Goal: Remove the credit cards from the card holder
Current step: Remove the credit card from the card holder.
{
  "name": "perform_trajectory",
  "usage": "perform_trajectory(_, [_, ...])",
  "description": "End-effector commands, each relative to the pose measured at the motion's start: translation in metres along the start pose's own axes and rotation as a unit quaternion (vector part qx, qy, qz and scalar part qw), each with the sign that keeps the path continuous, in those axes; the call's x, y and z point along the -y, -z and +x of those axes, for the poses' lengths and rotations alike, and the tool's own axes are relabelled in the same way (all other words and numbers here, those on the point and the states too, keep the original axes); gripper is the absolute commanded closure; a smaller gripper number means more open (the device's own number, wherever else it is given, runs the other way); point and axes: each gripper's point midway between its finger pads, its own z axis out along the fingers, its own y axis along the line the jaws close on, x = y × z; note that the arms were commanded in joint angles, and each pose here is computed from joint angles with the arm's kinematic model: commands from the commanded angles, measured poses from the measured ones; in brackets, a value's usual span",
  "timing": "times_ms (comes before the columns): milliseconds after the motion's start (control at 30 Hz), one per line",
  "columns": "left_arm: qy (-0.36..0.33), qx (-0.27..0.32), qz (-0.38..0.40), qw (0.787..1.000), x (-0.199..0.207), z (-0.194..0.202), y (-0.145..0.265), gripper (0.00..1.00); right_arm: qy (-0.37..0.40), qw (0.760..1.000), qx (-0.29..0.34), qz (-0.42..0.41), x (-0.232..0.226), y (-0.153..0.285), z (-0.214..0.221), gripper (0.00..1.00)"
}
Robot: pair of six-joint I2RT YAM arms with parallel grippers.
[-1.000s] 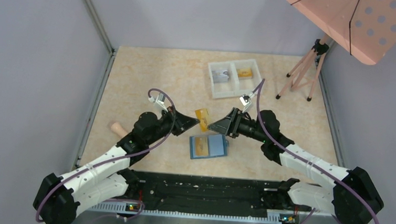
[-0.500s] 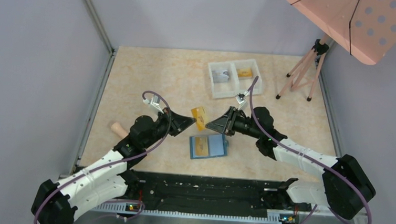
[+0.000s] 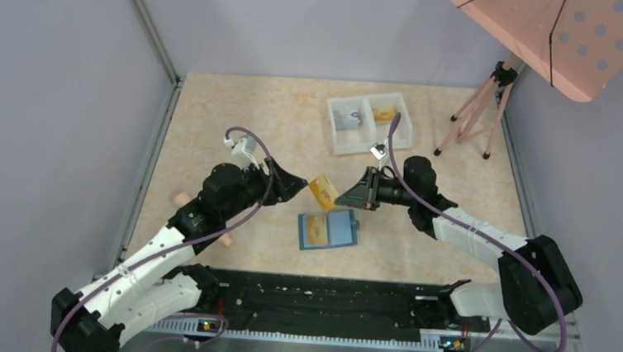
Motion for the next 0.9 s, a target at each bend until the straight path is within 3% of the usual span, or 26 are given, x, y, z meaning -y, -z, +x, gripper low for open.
perform_trajectory(0, [-0.066,-0.043,0.022,0.997,0.010,0.000,0.010,0.32,0.085,0.993,-0.065,-0.049,-0.021,0.005,0.008,1.00])
perform_trajectory(333, [-0.122,-0.176,0.104,0.971,0.035,0.028,0.011,0.32,0.105,0.979,-0.124,-0.124,-0.045,0.019,0.028,1.00])
perform_trajectory(567, [-0.116,-0.194,0.109,0.968,0.033,0.033,0.003,0.37,0.120,0.973,-0.142,-0.139,-0.050,0.025,0.034,1.00])
perform_trajectory(867, [-0.079,-0.223,0.136,0.962,0.036,0.039,-0.003,0.81,0.119,0.973,-0.141,-0.140,-0.052,0.024,0.033,1.00])
